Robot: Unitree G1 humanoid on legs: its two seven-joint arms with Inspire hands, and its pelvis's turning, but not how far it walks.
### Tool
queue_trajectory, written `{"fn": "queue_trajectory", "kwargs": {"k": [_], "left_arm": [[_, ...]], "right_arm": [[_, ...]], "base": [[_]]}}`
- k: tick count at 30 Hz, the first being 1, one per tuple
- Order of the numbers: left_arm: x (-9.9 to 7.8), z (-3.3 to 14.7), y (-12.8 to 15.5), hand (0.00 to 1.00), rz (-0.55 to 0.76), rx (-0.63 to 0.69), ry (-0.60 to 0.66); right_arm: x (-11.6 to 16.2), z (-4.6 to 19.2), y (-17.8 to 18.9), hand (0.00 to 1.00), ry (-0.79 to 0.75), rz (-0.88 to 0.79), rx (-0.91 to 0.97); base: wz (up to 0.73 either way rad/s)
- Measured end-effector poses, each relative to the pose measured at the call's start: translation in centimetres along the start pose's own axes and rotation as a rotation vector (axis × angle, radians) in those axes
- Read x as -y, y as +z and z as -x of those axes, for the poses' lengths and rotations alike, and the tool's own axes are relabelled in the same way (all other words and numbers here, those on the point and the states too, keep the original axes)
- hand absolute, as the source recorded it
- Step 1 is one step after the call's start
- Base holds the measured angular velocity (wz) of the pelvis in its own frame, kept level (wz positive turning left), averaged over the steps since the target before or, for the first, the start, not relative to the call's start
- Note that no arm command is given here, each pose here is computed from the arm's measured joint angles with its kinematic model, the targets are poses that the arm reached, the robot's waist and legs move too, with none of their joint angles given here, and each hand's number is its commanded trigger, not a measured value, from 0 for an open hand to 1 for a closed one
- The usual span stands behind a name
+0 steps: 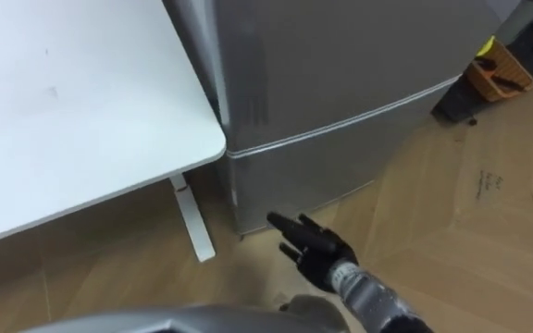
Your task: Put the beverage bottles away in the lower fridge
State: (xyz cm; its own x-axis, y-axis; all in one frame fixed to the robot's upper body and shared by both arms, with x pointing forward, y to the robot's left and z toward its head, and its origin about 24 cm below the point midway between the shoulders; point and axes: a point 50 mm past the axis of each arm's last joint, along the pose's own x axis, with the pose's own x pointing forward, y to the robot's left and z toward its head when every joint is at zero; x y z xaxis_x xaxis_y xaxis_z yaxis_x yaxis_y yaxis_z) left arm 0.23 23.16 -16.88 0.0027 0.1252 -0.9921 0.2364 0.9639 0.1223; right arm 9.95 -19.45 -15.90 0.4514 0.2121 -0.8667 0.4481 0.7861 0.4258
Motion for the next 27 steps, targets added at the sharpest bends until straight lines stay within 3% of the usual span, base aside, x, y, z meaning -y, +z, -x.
{"fn": "queue_trajectory", "kwargs": {"k": [6, 18, 27], "left_arm": [[-1.2, 0.1, -0.8, 0.0, 0.066, -0.021, 0.036], [-0.9, 0.1, -2.6, 0.0, 0.195, -0.07, 0.031], [-1.3, 0.1, -0.5, 0.0, 0.186, -0.018, 0.012]], "right_arm": [[5.6, 2.4, -1.2, 0.0, -0.268, 0.272, -0.169], [6.4, 2.8, -1.5, 0.0, -0.318, 0.332, -0.208], [6.9, 3.1, -2.1, 0.0, -0.331, 0.264, -0.216]], "base": [[0.44], [0.2], [0.64]]}}
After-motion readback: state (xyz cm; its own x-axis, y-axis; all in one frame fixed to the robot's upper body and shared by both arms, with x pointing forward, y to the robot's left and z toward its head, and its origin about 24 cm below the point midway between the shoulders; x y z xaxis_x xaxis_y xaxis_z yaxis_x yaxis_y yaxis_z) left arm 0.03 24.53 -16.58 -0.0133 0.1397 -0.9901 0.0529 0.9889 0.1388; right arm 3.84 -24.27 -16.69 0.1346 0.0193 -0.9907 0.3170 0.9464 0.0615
